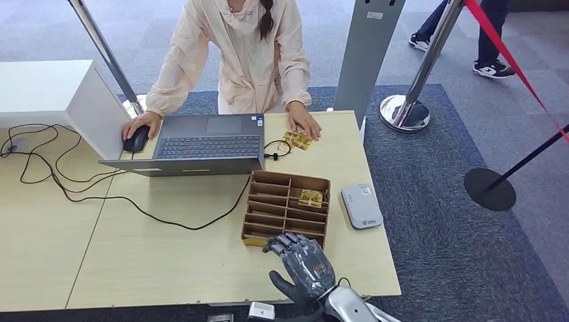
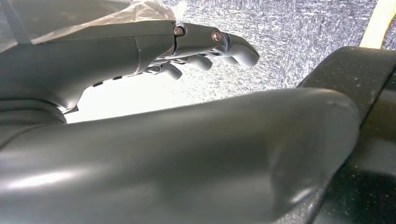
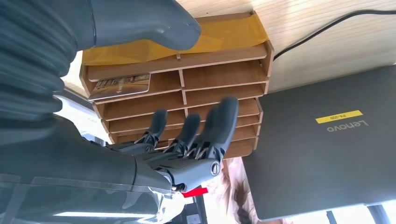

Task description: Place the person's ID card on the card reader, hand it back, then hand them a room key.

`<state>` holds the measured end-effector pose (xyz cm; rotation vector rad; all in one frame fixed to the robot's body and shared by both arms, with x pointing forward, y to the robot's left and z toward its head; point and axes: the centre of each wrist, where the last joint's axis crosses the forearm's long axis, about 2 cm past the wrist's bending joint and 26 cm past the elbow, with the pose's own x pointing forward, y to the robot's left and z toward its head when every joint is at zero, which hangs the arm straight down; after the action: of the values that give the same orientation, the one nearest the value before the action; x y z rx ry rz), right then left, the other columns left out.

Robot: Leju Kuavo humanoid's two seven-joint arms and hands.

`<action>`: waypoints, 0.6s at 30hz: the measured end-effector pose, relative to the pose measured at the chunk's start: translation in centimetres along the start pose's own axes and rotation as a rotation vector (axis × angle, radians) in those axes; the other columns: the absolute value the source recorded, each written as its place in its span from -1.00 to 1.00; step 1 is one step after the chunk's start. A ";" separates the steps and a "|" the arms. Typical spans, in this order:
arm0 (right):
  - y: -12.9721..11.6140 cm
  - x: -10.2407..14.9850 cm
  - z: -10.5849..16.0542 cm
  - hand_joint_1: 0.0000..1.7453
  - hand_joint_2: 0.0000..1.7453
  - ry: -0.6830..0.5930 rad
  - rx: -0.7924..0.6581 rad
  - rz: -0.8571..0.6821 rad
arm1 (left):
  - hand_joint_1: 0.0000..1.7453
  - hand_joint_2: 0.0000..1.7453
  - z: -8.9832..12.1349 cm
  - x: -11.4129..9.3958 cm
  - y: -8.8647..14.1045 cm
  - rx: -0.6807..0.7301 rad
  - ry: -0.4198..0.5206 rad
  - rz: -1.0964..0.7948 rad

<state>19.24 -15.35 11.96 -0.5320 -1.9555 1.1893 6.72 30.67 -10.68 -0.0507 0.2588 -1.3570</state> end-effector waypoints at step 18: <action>-0.2 -0.9 -0.2 -0.14 1.00 0.066 -0.058 0.067 | -1.00 -1.00 0.0 0.0 0.0 0.000 0.001 0.001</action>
<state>19.98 -15.97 11.86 -0.6631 -1.9343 1.1440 6.72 30.72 -10.68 -0.0501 0.2592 -1.3564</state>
